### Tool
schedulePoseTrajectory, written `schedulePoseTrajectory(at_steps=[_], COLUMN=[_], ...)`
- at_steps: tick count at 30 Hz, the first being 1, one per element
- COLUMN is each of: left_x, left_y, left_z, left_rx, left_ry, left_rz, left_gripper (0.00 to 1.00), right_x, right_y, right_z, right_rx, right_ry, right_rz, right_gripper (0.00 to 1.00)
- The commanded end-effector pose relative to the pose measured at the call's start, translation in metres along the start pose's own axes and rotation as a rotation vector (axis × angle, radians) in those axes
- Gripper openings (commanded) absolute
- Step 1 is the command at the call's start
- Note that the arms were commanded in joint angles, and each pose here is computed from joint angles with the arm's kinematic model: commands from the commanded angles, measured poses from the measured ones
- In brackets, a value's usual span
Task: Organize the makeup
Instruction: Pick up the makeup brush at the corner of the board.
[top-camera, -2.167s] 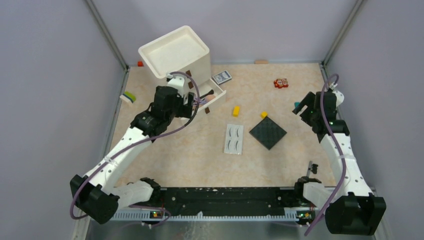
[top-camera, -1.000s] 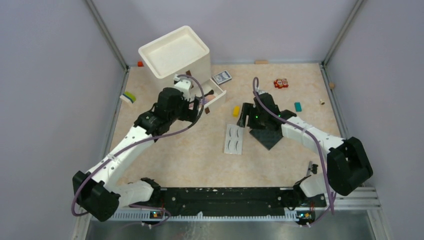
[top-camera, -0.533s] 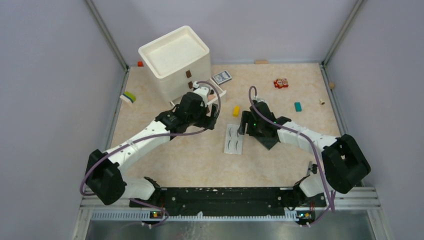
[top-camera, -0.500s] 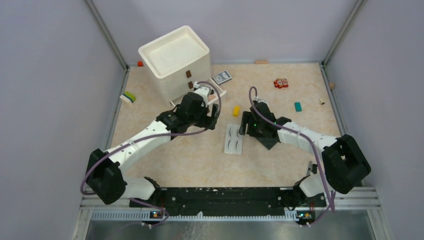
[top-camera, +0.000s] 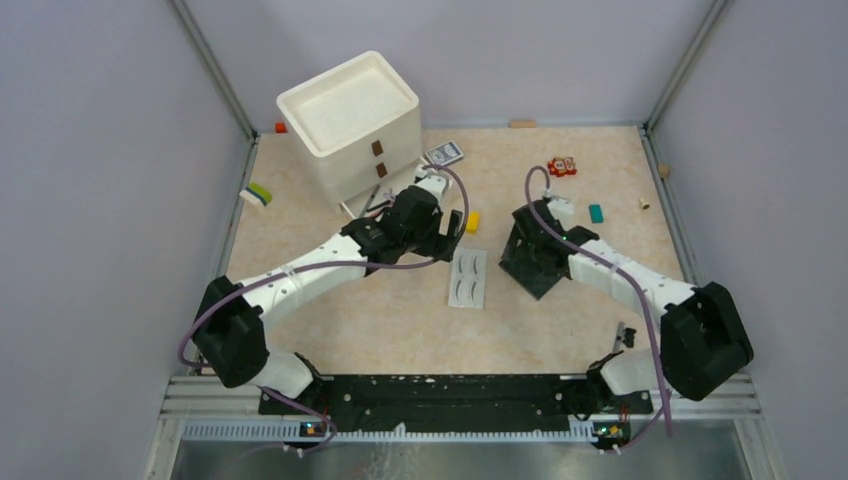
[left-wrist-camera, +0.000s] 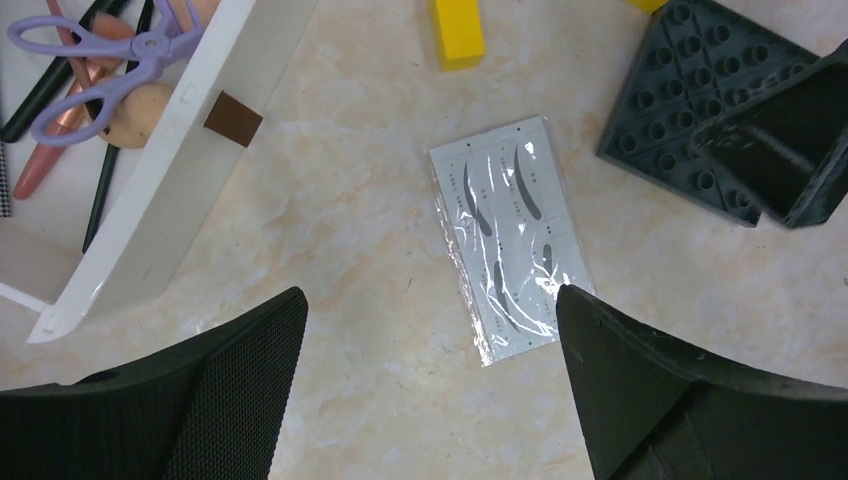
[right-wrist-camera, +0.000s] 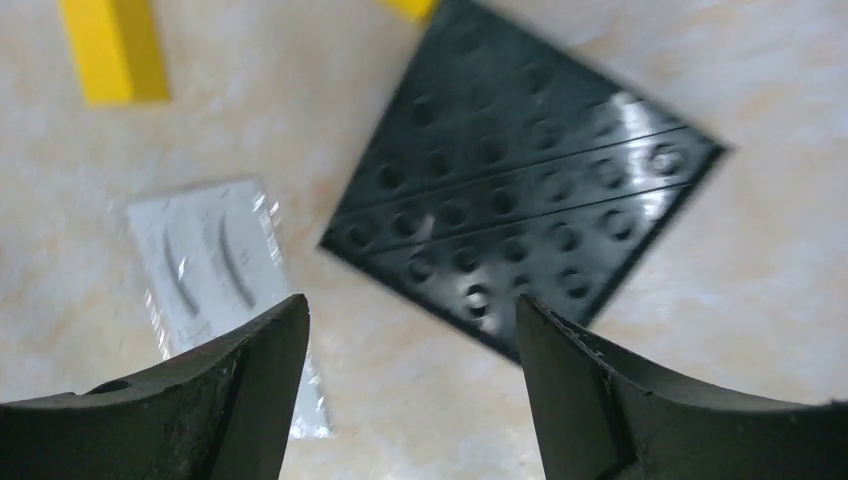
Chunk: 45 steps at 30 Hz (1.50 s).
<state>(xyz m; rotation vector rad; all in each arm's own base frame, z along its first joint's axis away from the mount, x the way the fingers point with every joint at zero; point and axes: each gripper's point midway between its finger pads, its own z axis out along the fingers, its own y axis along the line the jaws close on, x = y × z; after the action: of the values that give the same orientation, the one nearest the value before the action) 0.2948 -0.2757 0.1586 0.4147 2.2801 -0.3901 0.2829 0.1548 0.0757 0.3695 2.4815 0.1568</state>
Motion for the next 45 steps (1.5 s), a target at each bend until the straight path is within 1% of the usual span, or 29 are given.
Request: schedulePoseTrajectory(at_steps=[1,4,6,8,9,11,12,16,21,26,29,31,33,38,45], left_x=[-0.032,-0.030,-0.030,-0.029,-0.030,-0.028,-0.028,-0.026,-0.026,-0.022,-0.020,-0.019,-0.018,-0.017,-0.014], left_y=[-0.015,-0.026,-0.034,-0.042,-0.046,-0.052,-0.056,-0.068,-0.076,-0.080,-0.080,-0.080,-0.079,-0.080,-0.082], left_z=[-0.007,0.000,0.003,0.005,0.006,0.011,0.013,0.020,0.024,0.028,0.028,0.029,0.029,0.030,0.035], left_rx=[0.024,0.040,0.046,0.057,0.066,0.083,0.093,0.117,0.136,0.149,0.148,0.145,0.142,0.143,0.146], left_ry=[-0.092,-0.069,-0.058,-0.055,-0.056,-0.049,-0.044,-0.024,-0.011,0.009,0.013,0.015,0.015,0.016,0.030], left_rz=[0.001,0.039,0.065,0.084,0.089,0.097,0.102,0.133,0.156,0.170,0.175,0.175,0.176,0.172,0.171], left_gripper=[0.99,0.99,0.99,0.99,0.99,0.99,0.99,0.99,0.99,0.99,0.99,0.99,0.99,0.99,0.99], right_x=[-0.036,-0.028,-0.019,-0.013,-0.011,-0.003,0.004,0.023,0.042,0.057,0.064,0.063,0.064,0.062,0.065], right_y=[-0.088,-0.143,-0.180,-0.199,-0.205,-0.214,-0.219,-0.221,-0.235,-0.246,-0.253,-0.253,-0.253,-0.257,-0.254], right_z=[-0.030,-0.038,-0.054,-0.069,-0.075,-0.085,-0.088,-0.089,-0.088,-0.069,-0.059,-0.050,-0.043,-0.039,-0.029], right_rx=[0.320,0.443,0.567,0.653,0.680,0.737,0.762,0.769,0.830,0.850,0.857,0.823,0.784,0.759,0.680], right_ry=[-0.119,-0.102,-0.108,-0.125,-0.136,-0.157,-0.158,-0.147,-0.149,-0.077,-0.045,-0.033,-0.028,-0.055,-0.071], right_rz=[0.208,0.377,0.502,0.568,0.587,0.659,0.675,0.774,0.880,0.941,0.944,0.942,0.934,0.922,0.939], right_gripper=[0.75,0.74,0.74,0.74,0.75,0.87,0.88,0.87,0.85,0.83,0.82,0.81,0.79,0.79,0.78])
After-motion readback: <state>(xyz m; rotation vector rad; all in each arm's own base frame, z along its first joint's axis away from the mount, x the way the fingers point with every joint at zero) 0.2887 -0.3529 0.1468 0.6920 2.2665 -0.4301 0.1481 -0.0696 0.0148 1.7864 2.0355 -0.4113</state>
